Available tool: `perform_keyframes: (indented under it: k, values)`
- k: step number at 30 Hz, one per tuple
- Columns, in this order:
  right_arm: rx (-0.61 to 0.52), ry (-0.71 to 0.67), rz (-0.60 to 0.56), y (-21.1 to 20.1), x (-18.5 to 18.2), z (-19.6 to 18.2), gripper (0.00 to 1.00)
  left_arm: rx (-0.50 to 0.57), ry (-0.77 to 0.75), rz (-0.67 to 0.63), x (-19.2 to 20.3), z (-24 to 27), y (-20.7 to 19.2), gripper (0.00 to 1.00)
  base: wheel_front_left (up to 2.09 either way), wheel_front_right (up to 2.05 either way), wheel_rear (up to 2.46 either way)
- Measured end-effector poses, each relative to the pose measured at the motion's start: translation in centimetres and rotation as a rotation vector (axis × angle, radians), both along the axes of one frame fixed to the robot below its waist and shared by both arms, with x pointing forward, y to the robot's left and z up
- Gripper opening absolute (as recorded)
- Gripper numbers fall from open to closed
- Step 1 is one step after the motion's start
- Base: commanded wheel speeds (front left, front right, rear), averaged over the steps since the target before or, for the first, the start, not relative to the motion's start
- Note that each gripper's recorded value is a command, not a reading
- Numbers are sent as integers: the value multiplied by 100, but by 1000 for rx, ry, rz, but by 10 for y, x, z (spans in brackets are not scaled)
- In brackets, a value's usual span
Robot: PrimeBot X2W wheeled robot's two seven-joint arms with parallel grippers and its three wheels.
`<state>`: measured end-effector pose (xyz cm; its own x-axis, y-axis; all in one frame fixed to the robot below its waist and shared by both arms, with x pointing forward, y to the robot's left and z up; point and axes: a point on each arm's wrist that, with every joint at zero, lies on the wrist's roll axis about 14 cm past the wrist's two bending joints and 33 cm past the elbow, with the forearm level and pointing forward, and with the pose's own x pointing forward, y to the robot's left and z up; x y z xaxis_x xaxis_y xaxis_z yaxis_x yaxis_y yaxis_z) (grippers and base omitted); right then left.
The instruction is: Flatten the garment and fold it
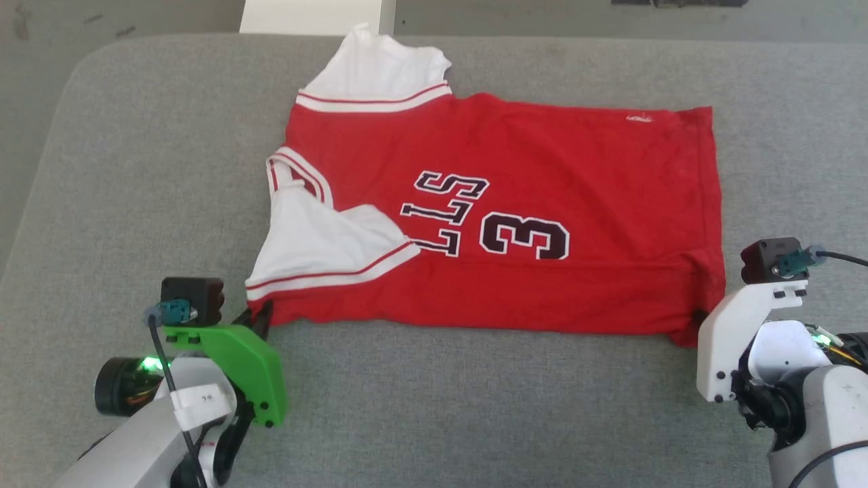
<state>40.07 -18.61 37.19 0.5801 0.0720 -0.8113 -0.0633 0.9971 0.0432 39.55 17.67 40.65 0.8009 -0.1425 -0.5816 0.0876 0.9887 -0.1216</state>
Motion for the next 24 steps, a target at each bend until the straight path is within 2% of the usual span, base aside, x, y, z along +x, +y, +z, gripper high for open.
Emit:
perform_keyframes:
  k: [8,14,17,24]
  values:
    - [-34,-55,15,-22,-10,33,0,28,-11,-31,-17,12,4,0,0,0,0]
    - [-59,-76,10,-39,-34,59,0,54,43,-92,-49,11,-1,0,0,0,0]
    - [-55,-46,-3,-44,-53,58,0,49,76,-111,-64,6,-5,0,0,0,0]
    - [-29,81,-52,-51,-89,27,0,9,202,-125,-93,-22,-14,0,0,0,0]
